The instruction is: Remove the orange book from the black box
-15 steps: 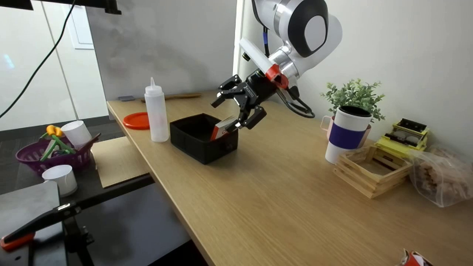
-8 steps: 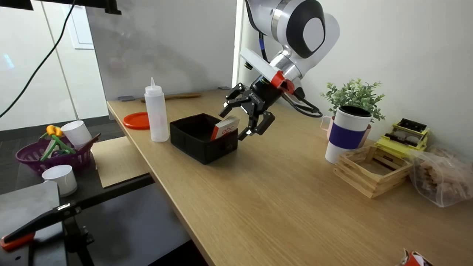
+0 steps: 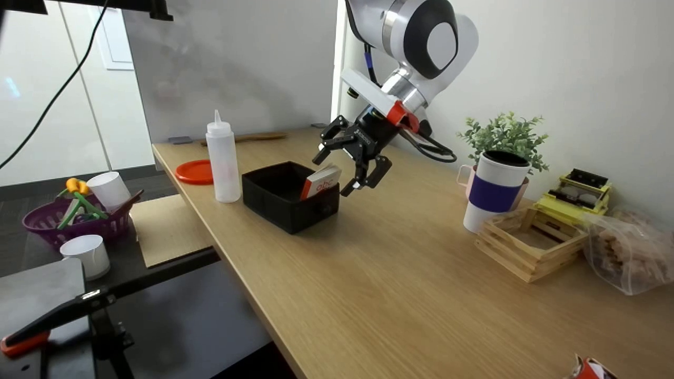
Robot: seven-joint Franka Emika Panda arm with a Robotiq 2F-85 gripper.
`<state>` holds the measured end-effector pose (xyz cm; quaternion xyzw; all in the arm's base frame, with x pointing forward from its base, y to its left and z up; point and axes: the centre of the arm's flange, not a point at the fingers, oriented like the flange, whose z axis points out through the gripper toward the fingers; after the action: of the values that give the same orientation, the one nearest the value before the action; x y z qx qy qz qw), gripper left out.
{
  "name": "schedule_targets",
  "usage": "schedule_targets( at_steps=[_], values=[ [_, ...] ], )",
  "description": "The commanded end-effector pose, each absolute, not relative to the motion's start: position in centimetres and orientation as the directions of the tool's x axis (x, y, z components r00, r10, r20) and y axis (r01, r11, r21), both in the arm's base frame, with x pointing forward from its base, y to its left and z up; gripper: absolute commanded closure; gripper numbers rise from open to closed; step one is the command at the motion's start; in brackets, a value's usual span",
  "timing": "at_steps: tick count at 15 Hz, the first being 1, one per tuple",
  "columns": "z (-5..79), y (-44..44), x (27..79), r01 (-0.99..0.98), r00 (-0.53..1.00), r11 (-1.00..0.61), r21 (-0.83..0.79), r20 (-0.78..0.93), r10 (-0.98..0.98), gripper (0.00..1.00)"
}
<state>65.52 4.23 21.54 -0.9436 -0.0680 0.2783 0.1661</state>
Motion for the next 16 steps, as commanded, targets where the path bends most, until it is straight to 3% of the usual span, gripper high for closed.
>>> schedule_targets(
  at_steps=[1,15,16],
  values=[
    [21.0,5.4,66.8,0.091,0.833,-0.927,-0.363,-0.483,0.271,0.00],
    [19.9,5.0,65.1,0.031,0.835,-0.937,-0.348,-0.506,0.216,0.00],
    [20.0,5.0,65.1,0.029,0.835,-0.938,-0.346,-0.508,0.213,0.03]
  ],
)
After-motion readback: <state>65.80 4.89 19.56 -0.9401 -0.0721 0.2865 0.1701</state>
